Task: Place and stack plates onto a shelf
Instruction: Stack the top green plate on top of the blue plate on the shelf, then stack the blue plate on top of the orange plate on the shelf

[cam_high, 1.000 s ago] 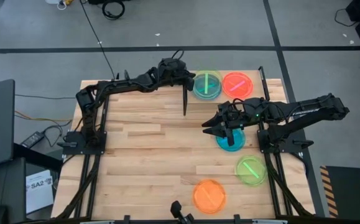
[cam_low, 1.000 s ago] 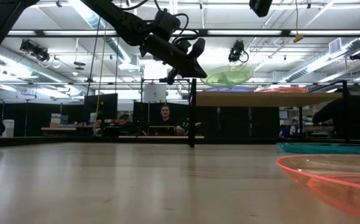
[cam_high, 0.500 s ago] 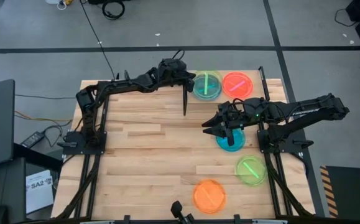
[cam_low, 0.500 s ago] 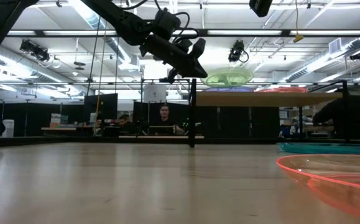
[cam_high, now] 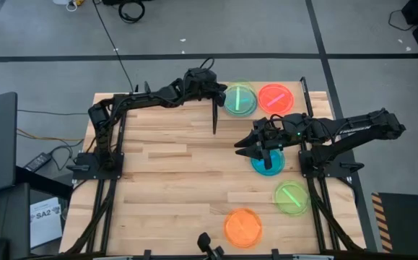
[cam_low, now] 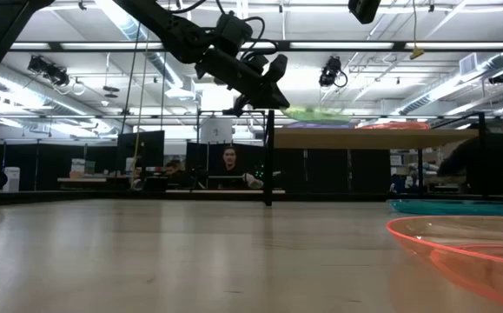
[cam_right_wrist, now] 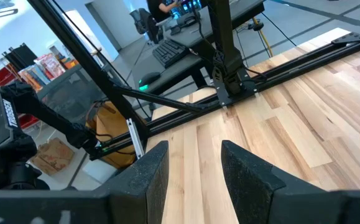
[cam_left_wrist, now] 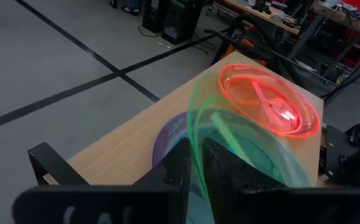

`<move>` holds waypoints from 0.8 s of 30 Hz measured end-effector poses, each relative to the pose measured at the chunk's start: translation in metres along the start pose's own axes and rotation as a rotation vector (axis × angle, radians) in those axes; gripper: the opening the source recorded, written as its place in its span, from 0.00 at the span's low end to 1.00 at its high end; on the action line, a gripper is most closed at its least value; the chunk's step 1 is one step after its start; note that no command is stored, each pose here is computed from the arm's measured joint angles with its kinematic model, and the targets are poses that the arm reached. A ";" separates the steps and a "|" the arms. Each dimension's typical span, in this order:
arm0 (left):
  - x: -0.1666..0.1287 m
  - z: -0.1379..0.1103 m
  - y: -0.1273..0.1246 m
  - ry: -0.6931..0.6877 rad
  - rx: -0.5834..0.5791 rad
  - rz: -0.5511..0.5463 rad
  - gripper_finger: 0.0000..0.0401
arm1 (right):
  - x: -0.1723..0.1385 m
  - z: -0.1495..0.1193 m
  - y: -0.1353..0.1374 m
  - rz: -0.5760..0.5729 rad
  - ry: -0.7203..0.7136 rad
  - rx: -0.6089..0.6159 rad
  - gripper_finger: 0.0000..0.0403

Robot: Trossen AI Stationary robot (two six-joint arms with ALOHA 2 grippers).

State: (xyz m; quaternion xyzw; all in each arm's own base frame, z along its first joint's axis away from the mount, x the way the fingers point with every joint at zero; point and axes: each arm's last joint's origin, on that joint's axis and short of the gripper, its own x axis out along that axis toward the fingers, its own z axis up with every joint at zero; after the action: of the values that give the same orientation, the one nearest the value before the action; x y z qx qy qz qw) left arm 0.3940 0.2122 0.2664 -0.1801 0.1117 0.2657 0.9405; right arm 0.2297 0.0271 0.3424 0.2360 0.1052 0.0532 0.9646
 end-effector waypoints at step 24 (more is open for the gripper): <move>-0.017 0.018 -0.005 -0.037 0.025 -0.033 0.38 | -0.001 -0.002 0.000 0.017 0.036 0.010 0.38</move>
State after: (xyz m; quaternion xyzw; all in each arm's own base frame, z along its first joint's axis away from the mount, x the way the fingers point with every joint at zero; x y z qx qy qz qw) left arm 0.3847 0.2073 0.2898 -0.1652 0.0945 0.2520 0.9488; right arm 0.2280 0.0278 0.3407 0.2408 0.1211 0.0651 0.9608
